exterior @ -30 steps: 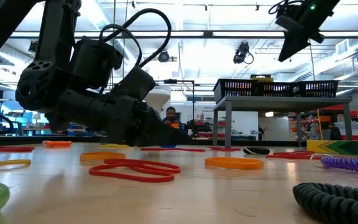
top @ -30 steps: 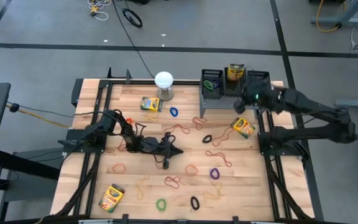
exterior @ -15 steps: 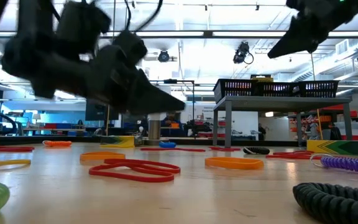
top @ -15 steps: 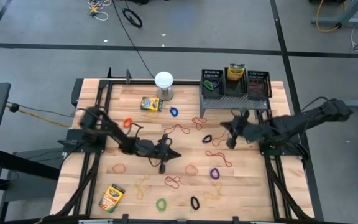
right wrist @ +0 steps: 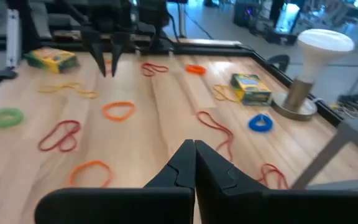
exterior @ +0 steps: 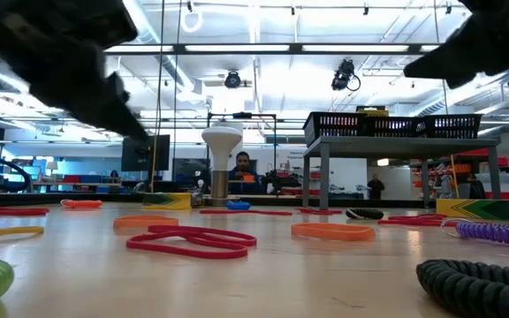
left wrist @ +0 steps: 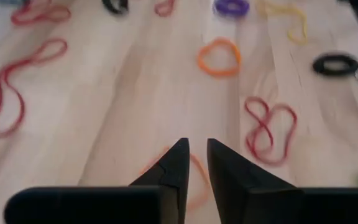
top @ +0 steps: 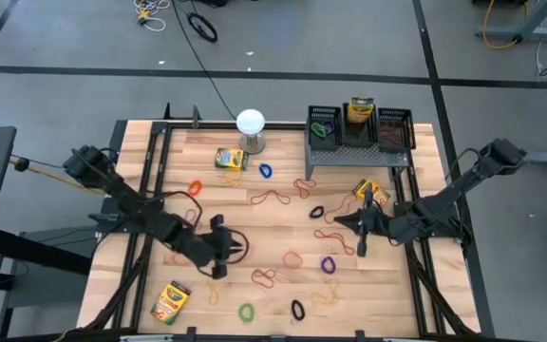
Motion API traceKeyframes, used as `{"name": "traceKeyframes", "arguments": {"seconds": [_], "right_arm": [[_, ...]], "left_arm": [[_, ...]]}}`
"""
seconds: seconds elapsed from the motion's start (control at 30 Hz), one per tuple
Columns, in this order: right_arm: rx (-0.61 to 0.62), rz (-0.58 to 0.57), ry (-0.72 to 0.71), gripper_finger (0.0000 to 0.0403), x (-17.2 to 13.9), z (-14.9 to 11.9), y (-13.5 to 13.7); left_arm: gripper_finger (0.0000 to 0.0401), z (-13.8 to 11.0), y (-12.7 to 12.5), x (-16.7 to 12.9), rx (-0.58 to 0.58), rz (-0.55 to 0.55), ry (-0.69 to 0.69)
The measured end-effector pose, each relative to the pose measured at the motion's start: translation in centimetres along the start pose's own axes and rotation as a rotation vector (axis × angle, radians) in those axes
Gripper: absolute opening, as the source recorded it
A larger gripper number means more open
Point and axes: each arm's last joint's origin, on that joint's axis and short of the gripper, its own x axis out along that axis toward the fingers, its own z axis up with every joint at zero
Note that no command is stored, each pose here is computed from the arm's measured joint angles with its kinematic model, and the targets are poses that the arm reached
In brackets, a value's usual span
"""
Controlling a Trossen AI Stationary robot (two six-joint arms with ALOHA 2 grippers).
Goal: Pick & Place Office Desk Supplies
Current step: Put the orange rubberband into the right black basket on the shelf
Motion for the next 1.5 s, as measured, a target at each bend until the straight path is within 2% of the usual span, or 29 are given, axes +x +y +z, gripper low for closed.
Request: {"name": "traceKeyframes", "arguments": {"seconds": [0.2, 0.5, 0.67, 0.77, 0.97, 1.07, 1.2, 1.3, 1.4, 1.5], "right_arm": [[0.057, 0.022, -0.074, 0.0002, -0.1, -2.1, -0.3], [0.062, 0.026, -0.079, 0.0002, -0.2, -4.0, -0.8], [0.091, 0.062, -0.118, 0.0002, -0.3, -3.5, -0.6], [0.068, 0.093, -0.131, 0.0002, -0.3, -3.3, -0.5], [0.037, 0.141, -0.134, 0.0002, -0.3, -3.3, -0.4], [0.017, 0.146, -0.13, 0.0002, -0.3, -3.3, -0.4], [-0.043, 0.142, -0.126, 0.0002, -0.3, -3.4, -0.4], [-0.053, 0.141, -0.128, 0.0002, -0.3, -3.4, -0.4], [-0.054, 0.141, -0.127, 0.0005, -0.3, -3.4, -0.4], [-0.056, 0.14, -0.123, 0.0015, -0.2, -3.5, -0.3]], "left_arm": [[0.0089, -0.5, -1.8, 0.5, 0.048, 0.029, 0.109], [0.0132, 1.4, -4.8, 3.1, 0.13, 0.097, 0.23], [0.0138, 1.3, -4.5, 5.4, 0.104, 0.113, 0.293], [0.0138, 0.8, -3.7, 6.4, 0.065, 0.135, 0.344], [0.0138, 0.7, -2.7, 7.0, 0.007, 0.156, 0.404], [0.0124, 0.7, -2.7, 7.0, -0.014, 0.116, 0.437], [0.0067, 0.5, -3.0, 6.8, -0.026, 0.074, 0.475], [0.0015, 0.3, -3.4, 6.3, 0.05, 0.055, 0.494], [0.0007, 0.2, -3.7, 5.4, 0.169, 0.035, 0.492], [0.0005, 1.6, -4.3, 4.2, 0.246, 0.001, 0.382]]}}
